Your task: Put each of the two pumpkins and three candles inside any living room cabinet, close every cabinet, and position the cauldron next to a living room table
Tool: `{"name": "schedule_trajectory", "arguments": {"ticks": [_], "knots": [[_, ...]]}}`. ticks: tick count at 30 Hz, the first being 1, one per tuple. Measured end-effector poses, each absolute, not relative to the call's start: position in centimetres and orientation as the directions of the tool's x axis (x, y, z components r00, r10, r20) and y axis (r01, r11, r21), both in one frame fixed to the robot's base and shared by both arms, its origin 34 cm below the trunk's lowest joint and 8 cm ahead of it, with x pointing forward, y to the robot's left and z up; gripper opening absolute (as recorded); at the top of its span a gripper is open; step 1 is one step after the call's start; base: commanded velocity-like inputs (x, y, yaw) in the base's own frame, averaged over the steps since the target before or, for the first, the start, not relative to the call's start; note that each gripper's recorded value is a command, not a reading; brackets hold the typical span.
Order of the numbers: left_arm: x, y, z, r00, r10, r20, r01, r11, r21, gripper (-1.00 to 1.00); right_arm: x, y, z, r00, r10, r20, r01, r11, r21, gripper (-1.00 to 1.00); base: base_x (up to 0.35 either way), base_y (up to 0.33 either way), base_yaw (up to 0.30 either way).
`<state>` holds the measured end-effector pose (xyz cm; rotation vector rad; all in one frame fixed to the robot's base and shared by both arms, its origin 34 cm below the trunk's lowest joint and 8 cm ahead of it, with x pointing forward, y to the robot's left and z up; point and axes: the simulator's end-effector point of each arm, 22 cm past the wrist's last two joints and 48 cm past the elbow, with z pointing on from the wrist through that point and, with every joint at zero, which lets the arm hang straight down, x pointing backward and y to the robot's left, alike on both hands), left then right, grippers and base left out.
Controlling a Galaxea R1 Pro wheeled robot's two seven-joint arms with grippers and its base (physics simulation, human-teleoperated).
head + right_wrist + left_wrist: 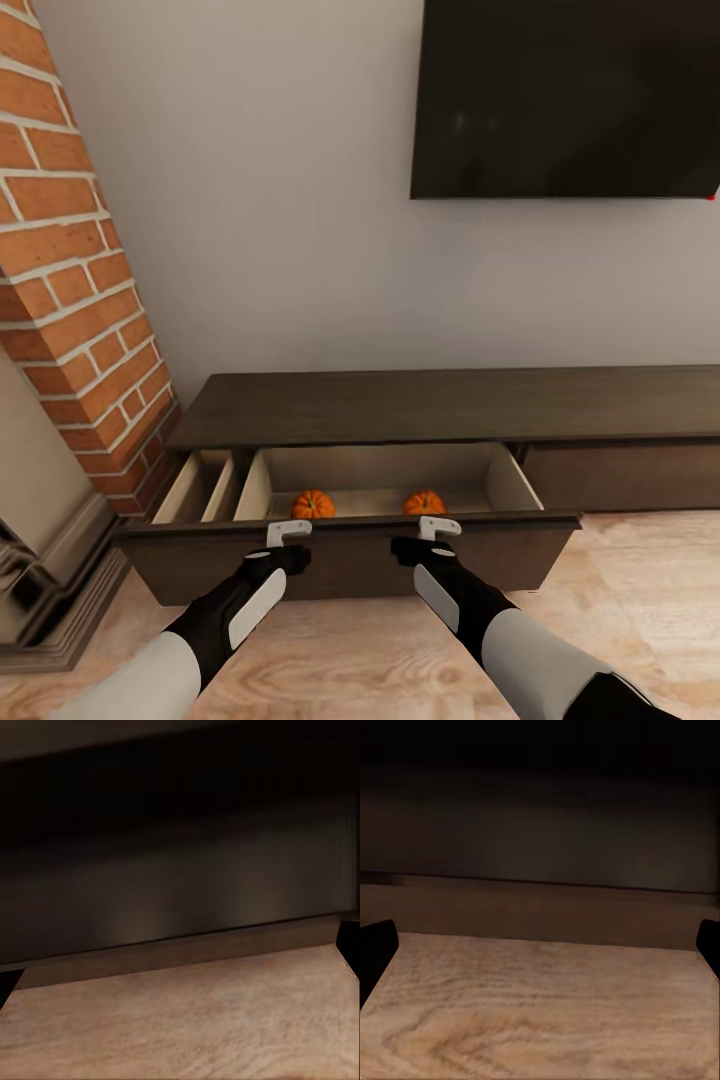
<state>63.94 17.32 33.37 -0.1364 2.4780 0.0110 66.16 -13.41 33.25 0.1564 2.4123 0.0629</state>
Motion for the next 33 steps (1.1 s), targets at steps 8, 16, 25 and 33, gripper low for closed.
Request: {"name": "schedule_trajectory", "arguments": {"ticks": [8,16,25,33], "knots": [[63.94,17.32,33.37,-0.785,-0.096,-0.612,-0.101,0.995,-0.026,1.0,66.17,-13.44,33.27,-0.742,0.129,-0.658,0.095,0.992,0.087,1.0,0.282,0.0,0.0],[63.94,17.32,33.37,-0.785,-0.096,-0.613,-0.101,0.995,-0.026,1.0,66.18,-13.44,33.27,-0.742,0.129,-0.658,0.095,0.992,0.087,1.0,0.282,0.0,0.0],[63.93,17.25,33.37,-0.785,-0.095,-0.613,-0.1,0.995,-0.026,1.0,66.17,-13.42,33.27,-0.742,0.129,-0.658,0.095,0.992,0.088,1.0,0.282,0.0,0.0],[63.92,17.18,33.37,-0.785,-0.094,-0.612,-0.099,0.995,-0.026,1.0,66.14,-13.48,33.21,-0.743,0.128,-0.657,0.095,0.992,0.086,1.0,0.255,0.0,0.0]]}}
